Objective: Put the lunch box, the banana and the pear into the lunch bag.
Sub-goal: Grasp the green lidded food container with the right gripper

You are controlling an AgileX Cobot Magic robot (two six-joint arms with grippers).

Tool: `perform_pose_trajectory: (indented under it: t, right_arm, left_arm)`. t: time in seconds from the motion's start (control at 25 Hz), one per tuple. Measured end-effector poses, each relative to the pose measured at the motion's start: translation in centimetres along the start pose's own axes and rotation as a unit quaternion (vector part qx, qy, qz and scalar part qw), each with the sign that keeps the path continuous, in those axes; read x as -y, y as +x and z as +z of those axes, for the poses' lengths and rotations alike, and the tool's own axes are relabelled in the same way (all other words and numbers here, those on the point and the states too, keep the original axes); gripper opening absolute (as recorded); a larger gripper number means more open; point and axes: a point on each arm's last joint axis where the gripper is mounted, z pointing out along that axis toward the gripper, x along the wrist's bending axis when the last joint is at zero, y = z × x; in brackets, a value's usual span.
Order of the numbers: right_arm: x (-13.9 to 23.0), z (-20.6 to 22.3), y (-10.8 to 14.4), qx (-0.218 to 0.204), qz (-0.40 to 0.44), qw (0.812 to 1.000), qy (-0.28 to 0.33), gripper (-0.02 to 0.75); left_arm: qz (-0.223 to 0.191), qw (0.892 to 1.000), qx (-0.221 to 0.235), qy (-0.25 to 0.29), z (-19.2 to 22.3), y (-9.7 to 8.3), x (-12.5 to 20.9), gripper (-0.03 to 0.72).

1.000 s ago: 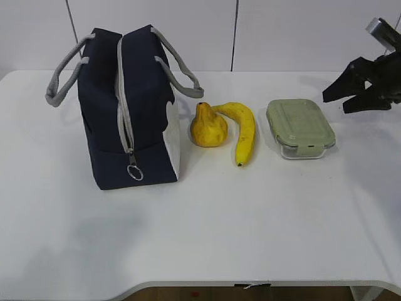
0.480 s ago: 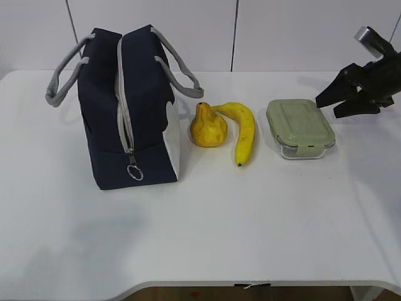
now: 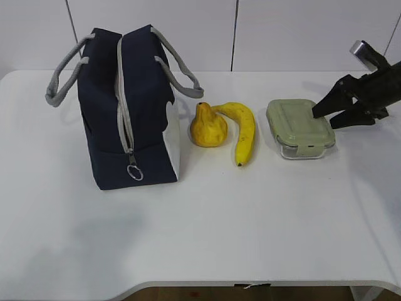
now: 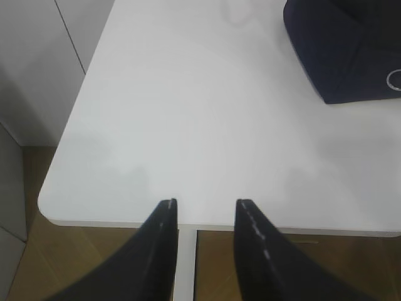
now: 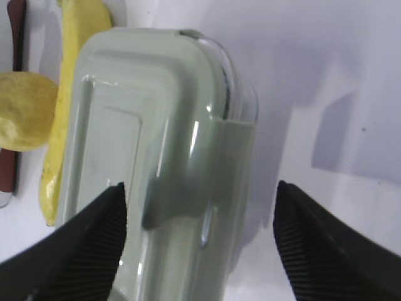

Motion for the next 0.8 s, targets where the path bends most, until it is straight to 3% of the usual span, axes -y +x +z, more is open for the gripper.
perform_pose_trajectory:
  t: [0.2,0.56,0.8]
  right_arm:
    - [-0.1,0.8,-0.4,-0.024,0.02,0.999,-0.012,0.577]
    - [0.2,1.6,-0.9,-0.033,0.031,0.999,-0.01,0.574]
    - [0.1,1.5,-0.8,-0.037,0.032,0.999,-0.013,0.469]
  left_arm:
    - [0.0,1.0,0.0,0.0,0.0,0.0,0.0,0.24]
    - [0.0,1.0,0.0,0.0,0.0,0.0,0.0,0.241]
    - [0.0,1.0,0.0,0.0,0.0,0.0,0.0,0.241]
